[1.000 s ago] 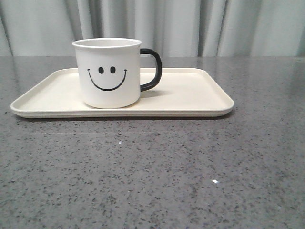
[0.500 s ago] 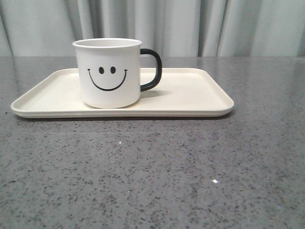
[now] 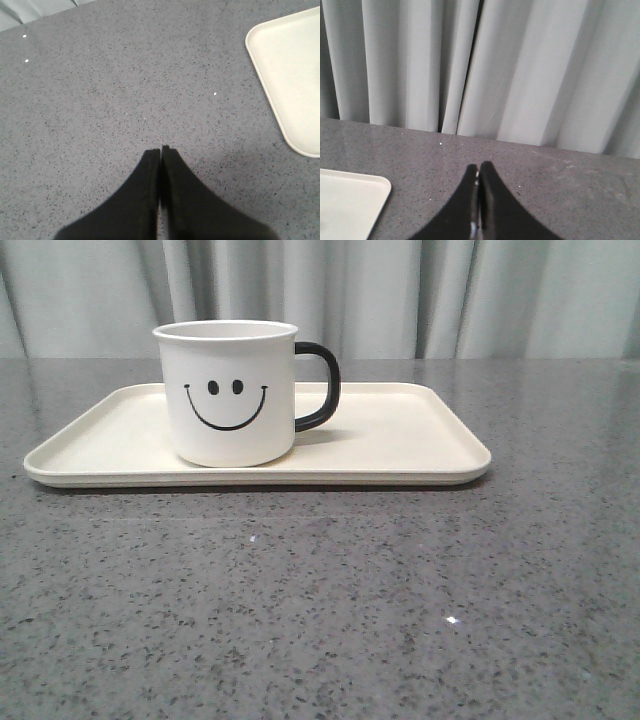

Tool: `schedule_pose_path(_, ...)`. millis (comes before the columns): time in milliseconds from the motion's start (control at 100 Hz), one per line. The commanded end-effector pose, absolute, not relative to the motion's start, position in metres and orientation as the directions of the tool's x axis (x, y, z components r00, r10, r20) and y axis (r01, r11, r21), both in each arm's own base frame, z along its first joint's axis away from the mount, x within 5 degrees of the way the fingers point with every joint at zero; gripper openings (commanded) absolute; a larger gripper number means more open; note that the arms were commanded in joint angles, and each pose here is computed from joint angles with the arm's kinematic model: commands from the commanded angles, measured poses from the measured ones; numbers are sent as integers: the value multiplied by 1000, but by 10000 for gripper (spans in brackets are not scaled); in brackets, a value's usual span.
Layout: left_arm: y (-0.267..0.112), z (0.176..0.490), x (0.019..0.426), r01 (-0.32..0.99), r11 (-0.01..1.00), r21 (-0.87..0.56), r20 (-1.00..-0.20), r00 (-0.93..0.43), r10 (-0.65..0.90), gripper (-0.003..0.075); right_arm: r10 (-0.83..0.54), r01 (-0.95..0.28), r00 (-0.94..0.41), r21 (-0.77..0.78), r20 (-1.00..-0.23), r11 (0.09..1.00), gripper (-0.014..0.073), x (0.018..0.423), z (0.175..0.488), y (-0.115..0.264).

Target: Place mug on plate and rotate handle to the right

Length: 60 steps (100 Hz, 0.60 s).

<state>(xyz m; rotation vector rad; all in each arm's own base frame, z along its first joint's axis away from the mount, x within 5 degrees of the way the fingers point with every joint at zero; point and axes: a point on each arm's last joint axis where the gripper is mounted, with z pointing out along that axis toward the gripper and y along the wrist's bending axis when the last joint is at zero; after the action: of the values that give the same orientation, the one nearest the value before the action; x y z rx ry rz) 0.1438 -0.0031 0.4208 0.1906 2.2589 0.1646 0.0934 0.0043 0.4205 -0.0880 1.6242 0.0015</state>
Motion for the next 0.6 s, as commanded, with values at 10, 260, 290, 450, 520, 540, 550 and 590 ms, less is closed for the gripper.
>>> schedule_pose_path(10, -6, 433, 146, 74, 986, 151, -820, -548, 167, -20, -54, -48, -9, -54, -998, 997, -118, 91, 428, 4)
schedule_pose_path(260, -8, 433, 147, 85, 988, 127, -826, -543, 153, -20, -57, -83, -57, -52, -997, 995, -118, 91, 424, 7)
schedule_pose_path(290, -9, 433, 147, 89, 989, 117, -827, -543, 146, -20, -57, -83, -57, -52, -997, 995, -118, 91, 424, 7)
schedule_pose_path(450, -13, 433, 146, 111, 992, 68, -828, -548, 118, -20, -57, -83, -57, -52, -997, 995, -118, 91, 424, 7)
schedule_pose_path(520, -13, 433, 146, 111, 992, 66, -828, -548, 117, -20, -57, -83, -57, -52, -997, 995, -118, 91, 424, 7)
schedule_pose_path(540, -13, 432, 147, 111, 992, 66, -827, -550, 117, -20, -57, -83, -57, -52, -997, 995, -118, 91, 424, 7)
schedule_pose_path(550, -13, 432, 147, 111, 992, 66, -827, -550, 117, -20, -57, -83, -57, -52, -997, 995, -118, 91, 424, 7)
schedule_pose_path(590, -13, 432, 147, 111, 992, 66, -827, -550, 117, -20, -57, -83, -57, -52, -997, 995, -118, 91, 424, 7)
